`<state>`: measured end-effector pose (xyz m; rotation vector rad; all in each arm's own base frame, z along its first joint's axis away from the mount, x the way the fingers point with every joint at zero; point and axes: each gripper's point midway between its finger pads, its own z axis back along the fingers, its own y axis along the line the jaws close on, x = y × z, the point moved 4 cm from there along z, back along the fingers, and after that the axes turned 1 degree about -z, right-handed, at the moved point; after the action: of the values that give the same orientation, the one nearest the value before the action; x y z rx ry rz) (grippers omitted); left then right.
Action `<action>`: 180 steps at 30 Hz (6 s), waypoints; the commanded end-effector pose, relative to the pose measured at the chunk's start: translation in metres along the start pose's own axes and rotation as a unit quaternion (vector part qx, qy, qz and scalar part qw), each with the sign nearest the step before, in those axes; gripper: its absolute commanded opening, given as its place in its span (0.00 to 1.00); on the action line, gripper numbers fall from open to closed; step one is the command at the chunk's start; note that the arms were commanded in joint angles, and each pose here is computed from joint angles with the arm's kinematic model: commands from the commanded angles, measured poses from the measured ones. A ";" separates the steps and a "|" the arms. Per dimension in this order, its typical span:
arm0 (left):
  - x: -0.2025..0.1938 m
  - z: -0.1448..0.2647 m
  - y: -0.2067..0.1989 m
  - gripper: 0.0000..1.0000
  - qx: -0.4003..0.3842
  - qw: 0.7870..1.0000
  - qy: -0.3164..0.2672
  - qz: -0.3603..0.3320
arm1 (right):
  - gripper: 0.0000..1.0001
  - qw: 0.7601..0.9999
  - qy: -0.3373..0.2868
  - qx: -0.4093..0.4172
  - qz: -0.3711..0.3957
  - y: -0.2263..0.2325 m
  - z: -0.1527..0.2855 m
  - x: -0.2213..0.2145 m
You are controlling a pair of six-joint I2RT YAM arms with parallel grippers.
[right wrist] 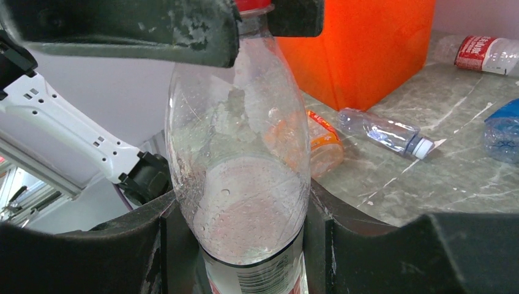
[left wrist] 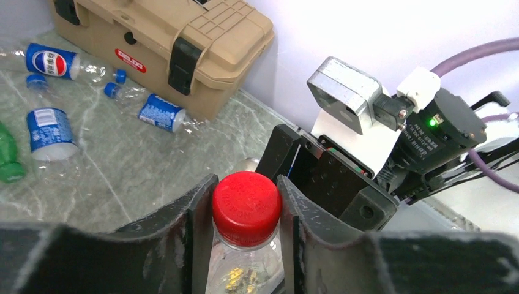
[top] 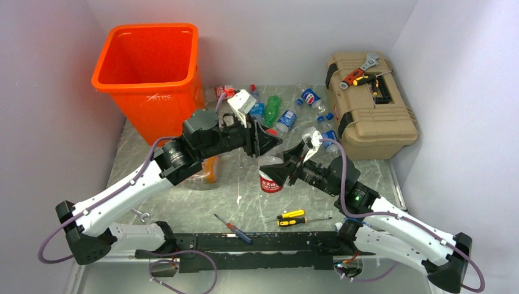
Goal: Put the plastic bottles in the bin
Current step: Place the plastic bottle in the trash bin, then pick up the plastic bottle at the center of the board.
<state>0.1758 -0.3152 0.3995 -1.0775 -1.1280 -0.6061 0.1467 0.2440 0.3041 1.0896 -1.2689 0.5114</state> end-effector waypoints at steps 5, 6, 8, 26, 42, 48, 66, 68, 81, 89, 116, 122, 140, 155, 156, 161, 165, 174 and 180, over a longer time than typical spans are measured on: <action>0.007 0.000 -0.010 0.00 -0.026 1.000 -0.001 -0.006 | 0.49 0.999 -0.031 0.004 0.009 0.006 0.000 0.019; 0.008 0.000 -0.009 0.00 -0.023 1.000 -0.002 -0.007 | 0.57 1.000 -0.030 0.003 0.006 0.006 0.000 0.019; 0.008 0.003 -0.009 0.00 -0.020 1.000 -0.004 -0.013 | 0.79 1.000 -0.026 -0.001 0.000 0.006 0.000 0.019; 0.179 0.115 0.016 0.00 0.271 0.900 -0.184 -0.287 | 1.00 0.993 0.002 -0.116 -0.038 -0.010 0.040 0.027; 0.305 0.177 -0.001 0.00 0.420 0.681 -0.382 -0.463 | 1.00 0.978 0.046 -0.183 -0.093 -0.055 0.050 -0.071; 0.310 0.163 0.084 0.00 0.478 0.733 -0.292 -0.386 | 1.00 0.979 0.059 -0.170 -0.101 -0.052 0.052 -0.079; 0.228 0.169 0.330 0.00 0.589 0.765 -0.233 -0.116 | 1.00 0.980 0.035 -0.180 -0.082 -0.054 0.076 -0.072; 0.213 0.165 0.350 0.00 0.593 0.771 -0.215 -0.087 | 1.00 0.980 0.038 -0.177 -0.080 -0.053 0.075 -0.073; 0.141 0.163 0.419 0.00 0.661 0.743 -0.092 -0.050 | 1.00 0.977 0.055 -0.193 -0.071 -0.060 0.073 -0.081; 0.138 0.180 0.416 0.17 0.660 0.741 -0.119 -0.010 | 1.00 0.977 0.051 -0.192 -0.071 -0.058 0.075 -0.078; 0.072 0.097 0.117 0.99 0.298 0.946 0.031 -0.124 | 0.98 0.961 0.137 -0.239 -0.032 -0.070 0.046 -0.080; -0.029 0.105 0.134 0.99 0.291 0.947 0.124 -0.064 | 0.96 0.938 0.214 -0.271 -0.043 -0.084 0.023 -0.113; -0.110 0.121 0.154 0.99 0.331 0.937 0.111 0.018 | 1.00 0.747 0.073 -0.644 -0.147 -0.133 0.122 -0.057; -0.112 0.120 0.149 0.99 0.321 0.939 0.114 0.040 | 1.00 0.557 -0.019 -0.705 -0.439 -0.120 0.176 -0.125; -0.113 0.120 0.149 0.99 0.321 0.939 0.114 0.040 | 1.00 0.549 -0.017 -0.710 -0.440 -0.120 0.175 -0.127; -0.114 0.119 0.148 0.99 0.316 0.940 0.118 0.042 | 1.00 0.514 -0.025 -0.740 -0.434 -0.128 0.175 -0.139; -0.114 0.120 0.148 0.99 0.316 0.940 0.119 0.042 | 1.00 0.500 -0.061 -0.746 -0.436 -0.137 0.176 -0.141; -0.115 0.121 0.148 0.99 0.317 0.940 0.120 0.041 | 1.00 0.511 -0.085 -0.745 -0.420 -0.165 0.169 -0.141; -0.117 0.120 0.149 0.99 0.319 0.938 0.128 0.042 | 1.00 0.512 -0.068 -0.744 -0.424 -0.177 0.162 -0.152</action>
<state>0.2112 -0.1569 0.2348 -0.4352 -0.9378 -0.2656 0.1565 0.0569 0.0909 -0.0039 -0.6383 -1.3578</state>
